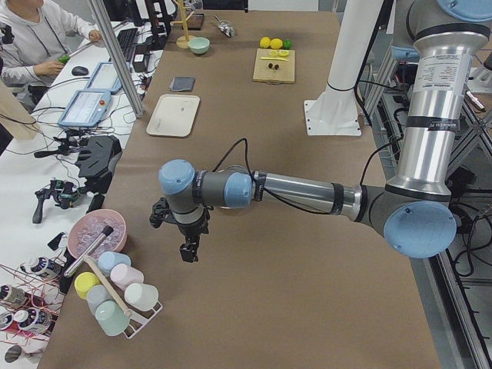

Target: Place red cherry on plate

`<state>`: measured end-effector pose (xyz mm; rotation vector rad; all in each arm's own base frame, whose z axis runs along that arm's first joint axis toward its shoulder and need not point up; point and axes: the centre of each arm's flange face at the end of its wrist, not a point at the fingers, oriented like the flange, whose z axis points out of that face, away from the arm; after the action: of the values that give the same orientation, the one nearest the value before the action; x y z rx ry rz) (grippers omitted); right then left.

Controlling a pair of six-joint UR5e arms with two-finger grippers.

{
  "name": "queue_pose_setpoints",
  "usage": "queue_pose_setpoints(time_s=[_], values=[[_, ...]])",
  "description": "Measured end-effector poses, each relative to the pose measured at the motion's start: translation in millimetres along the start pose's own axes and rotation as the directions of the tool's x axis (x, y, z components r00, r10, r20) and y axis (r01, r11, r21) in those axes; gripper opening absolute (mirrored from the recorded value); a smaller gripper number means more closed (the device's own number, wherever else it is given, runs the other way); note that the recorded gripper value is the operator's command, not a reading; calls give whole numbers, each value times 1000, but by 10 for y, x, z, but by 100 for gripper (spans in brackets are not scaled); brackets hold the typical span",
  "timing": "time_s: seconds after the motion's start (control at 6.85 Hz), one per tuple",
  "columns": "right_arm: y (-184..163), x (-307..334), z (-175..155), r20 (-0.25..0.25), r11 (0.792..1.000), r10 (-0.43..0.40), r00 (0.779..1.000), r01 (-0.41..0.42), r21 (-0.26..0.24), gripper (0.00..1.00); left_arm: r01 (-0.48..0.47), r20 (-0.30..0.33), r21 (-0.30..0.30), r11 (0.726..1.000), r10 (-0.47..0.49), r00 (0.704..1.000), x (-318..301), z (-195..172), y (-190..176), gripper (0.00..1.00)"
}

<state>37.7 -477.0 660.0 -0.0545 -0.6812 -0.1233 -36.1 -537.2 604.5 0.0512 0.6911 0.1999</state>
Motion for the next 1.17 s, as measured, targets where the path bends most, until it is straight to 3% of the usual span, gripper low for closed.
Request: queue_pose_setpoints(time_s=[0.58,0.88,1.17], values=[[-21,-20,-22,3,1000,-2,1000,2,5,100,-4,-14,4,1000,4,1000,34,-17,17,98],[-19,-13,-14,3,1000,0,1000,0,3,100,11,-79,15,1000,-9,997,173,-124,-16,98],[-16,-22,-22,6,1000,0,1000,0,4,100,115,-153,10,993,-112,982,529,-273,-169,98]])
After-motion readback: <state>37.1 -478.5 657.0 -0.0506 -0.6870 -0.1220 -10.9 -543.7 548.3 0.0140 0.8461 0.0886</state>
